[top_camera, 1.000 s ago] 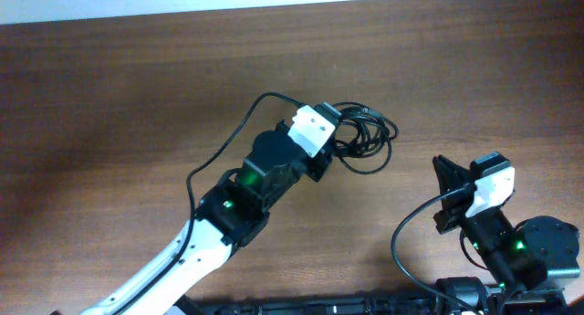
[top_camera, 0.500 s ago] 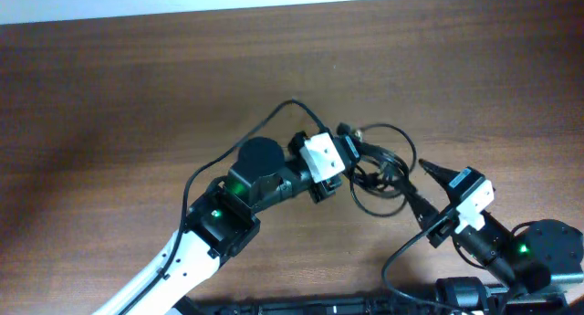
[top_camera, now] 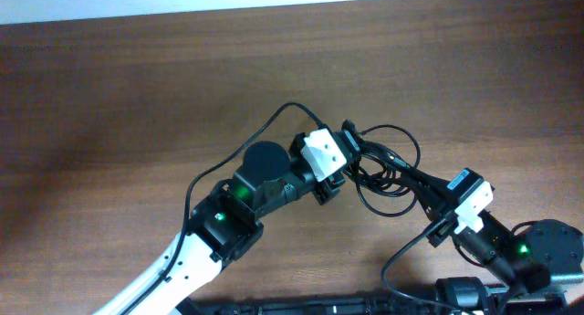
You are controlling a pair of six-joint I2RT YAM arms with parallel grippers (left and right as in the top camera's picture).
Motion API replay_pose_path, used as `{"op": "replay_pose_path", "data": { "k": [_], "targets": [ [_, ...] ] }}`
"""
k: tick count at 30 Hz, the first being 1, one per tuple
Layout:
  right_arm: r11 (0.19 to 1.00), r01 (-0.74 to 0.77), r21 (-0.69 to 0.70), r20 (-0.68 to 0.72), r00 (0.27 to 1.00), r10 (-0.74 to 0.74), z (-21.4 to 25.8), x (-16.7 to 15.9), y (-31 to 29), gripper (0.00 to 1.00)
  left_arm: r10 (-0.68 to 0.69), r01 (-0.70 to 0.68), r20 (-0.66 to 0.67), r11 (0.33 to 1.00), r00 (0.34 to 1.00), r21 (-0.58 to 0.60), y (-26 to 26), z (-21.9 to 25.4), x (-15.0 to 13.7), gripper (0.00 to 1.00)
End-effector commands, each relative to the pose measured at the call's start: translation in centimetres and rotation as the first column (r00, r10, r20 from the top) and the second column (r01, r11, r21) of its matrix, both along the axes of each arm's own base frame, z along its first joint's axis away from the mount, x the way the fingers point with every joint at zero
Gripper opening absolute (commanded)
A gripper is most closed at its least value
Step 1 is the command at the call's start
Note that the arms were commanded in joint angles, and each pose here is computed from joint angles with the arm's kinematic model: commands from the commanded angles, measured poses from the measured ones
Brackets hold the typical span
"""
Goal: Untangle cables
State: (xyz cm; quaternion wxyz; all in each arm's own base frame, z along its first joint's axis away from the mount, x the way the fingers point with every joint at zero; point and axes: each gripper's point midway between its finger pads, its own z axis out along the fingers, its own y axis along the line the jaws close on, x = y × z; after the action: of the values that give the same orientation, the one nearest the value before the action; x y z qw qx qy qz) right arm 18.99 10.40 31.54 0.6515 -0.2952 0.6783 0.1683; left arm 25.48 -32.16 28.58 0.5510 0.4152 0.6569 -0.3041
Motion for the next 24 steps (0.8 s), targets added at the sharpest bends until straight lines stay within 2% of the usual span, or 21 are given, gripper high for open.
{"op": "replay_pose_path", "data": {
  "k": [1,5,8,11,13,18,20,21,22,24],
  "targets": [
    [1.0,-0.021,0.012,0.048,0.999,0.02,1.4,-0.6,0.3,0.04,0.381,-0.398,-0.187,0.915,0.905,-0.063,4.6,-0.3,4.8,0.0],
    [0.999,-0.002,0.044,0.034,0.999,0.0,1.7,-0.4,0.1,0.04,0.388,-0.438,-0.317,0.893,0.865,-0.103,4.7,-0.7,4.7,0.0],
    [0.974,0.174,0.148,-0.044,0.985,-0.169,1.8,1.1,-2.3,0.04,0.321,-0.376,-0.336,0.92,0.885,-0.112,3.8,-0.7,3.8,0.0],
    [0.913,0.321,0.251,-0.134,0.946,-0.296,1.7,2.1,-4.4,0.04,0.297,-0.401,-0.46,0.905,0.837,-0.145,3.5,-1.2,3.4,0.0],
    [0.855,0.419,0.306,-0.205,0.906,-0.371,1.2,2.6,-5.9,0.04,0.24,-0.347,-0.474,0.926,0.847,-0.152,2.8,-1.2,2.6,0.0],
    [0.84,0.438,0.321,-0.223,0.897,-0.382,1.1,2.7,-6.2,0.04,0.227,-0.331,-0.485,0.933,0.845,-0.141,2.7,-1.5,2.2,0.0],
    [0.765,0.549,0.338,-0.3,0.833,-0.465,0.0,2.9,-8.0,0.04,0.225,-0.328,-0.475,0.934,0.851,-0.145,2.6,-1.3,2.3,0.0],
    [0.707,0.622,0.335,-0.353,0.779,-0.518,-1.1,2.9,-9.3,0.04,0.219,-0.325,-0.466,0.932,0.857,-0.161,2.5,-0.9,2.3,0.0],
    [0.615,0.715,0.332,-0.427,0.696,-0.578,-2.4,2.7,-11.0,0.04,0.206,-0.319,-0.445,0.927,0.871,-0.195,2.4,0.0,2.5,0.0],
    [0.593,0.736,0.326,-0.441,0.673,-0.593,-2.8,2.6,-11.4,0.04,0.188,-0.309,-0.414,0.918,0.891,-0.249,2.2,1.5,2.7,0.0]
  ]
}}
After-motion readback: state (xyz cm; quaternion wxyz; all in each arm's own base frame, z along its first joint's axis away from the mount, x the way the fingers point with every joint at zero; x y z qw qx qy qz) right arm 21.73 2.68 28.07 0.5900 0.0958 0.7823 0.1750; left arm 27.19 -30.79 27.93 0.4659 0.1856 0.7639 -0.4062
